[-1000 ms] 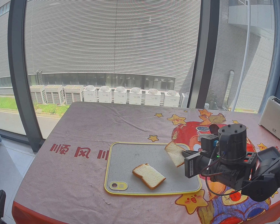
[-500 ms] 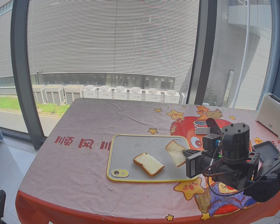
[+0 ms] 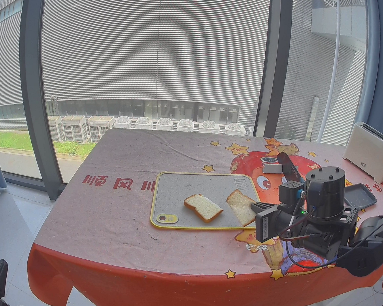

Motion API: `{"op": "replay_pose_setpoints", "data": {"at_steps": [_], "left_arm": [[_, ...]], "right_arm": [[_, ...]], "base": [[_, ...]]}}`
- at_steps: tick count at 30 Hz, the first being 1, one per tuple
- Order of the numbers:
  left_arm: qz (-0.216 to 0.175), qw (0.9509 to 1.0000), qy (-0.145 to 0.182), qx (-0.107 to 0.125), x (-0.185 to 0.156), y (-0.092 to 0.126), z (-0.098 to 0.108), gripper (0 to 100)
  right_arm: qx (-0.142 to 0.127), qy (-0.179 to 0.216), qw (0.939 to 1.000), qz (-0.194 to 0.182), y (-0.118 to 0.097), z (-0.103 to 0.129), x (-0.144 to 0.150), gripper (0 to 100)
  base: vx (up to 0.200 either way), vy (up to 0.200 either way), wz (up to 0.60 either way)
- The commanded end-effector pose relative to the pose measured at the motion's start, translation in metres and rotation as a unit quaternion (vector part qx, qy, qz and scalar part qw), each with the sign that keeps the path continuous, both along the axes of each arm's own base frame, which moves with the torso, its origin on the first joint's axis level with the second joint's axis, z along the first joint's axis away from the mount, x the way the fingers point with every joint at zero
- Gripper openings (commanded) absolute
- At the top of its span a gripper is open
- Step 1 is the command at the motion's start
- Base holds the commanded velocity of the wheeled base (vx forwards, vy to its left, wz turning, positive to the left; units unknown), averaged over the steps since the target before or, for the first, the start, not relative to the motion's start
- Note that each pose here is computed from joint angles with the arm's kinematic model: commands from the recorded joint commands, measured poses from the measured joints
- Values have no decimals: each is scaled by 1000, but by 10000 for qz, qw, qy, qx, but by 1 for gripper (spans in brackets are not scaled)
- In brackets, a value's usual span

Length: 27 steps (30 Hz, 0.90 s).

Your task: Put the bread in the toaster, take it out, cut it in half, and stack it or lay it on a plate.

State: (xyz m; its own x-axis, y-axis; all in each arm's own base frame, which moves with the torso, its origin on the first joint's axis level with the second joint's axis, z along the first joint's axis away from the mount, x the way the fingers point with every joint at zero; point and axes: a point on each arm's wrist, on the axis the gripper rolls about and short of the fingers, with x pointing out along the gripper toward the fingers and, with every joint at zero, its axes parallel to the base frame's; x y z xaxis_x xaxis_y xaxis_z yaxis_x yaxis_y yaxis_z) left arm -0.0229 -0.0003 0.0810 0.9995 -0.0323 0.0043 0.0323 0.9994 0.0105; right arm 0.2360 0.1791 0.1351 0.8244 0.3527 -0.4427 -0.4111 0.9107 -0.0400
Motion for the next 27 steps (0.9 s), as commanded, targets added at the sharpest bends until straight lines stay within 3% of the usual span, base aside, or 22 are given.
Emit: {"op": "replay_pose_setpoints", "data": {"at_steps": [1, 11, 17, 21, 27], "left_arm": [[1, 10000, 6, 2, 0, 0, -5, 0], [1, 10000, 6, 2, 0, 0, -5, 0], [1, 10000, 6, 2, 0, 0, -5, 0], [1, 10000, 6, 2, 0, 0, -5, 0], [1, 10000, 6, 2, 0, 0, -5, 0]], "right_arm": [[47, -61, 10000, 4, -2, 5, -2, 0], [133, -213, 9996, -86, -7, 15, -9, 0], [363, -519, 9978, -193, -21, 36, -19, 0], [359, -481, 9980, -209, -27, 34, -26, 0], [285, -376, 9969, -630, -58, 26, -30, 0]], "base": [[0, 0, 0], [0, 0, 0], [0, 0, 0], [0, 0, 0], [0, 0, 0]]}}
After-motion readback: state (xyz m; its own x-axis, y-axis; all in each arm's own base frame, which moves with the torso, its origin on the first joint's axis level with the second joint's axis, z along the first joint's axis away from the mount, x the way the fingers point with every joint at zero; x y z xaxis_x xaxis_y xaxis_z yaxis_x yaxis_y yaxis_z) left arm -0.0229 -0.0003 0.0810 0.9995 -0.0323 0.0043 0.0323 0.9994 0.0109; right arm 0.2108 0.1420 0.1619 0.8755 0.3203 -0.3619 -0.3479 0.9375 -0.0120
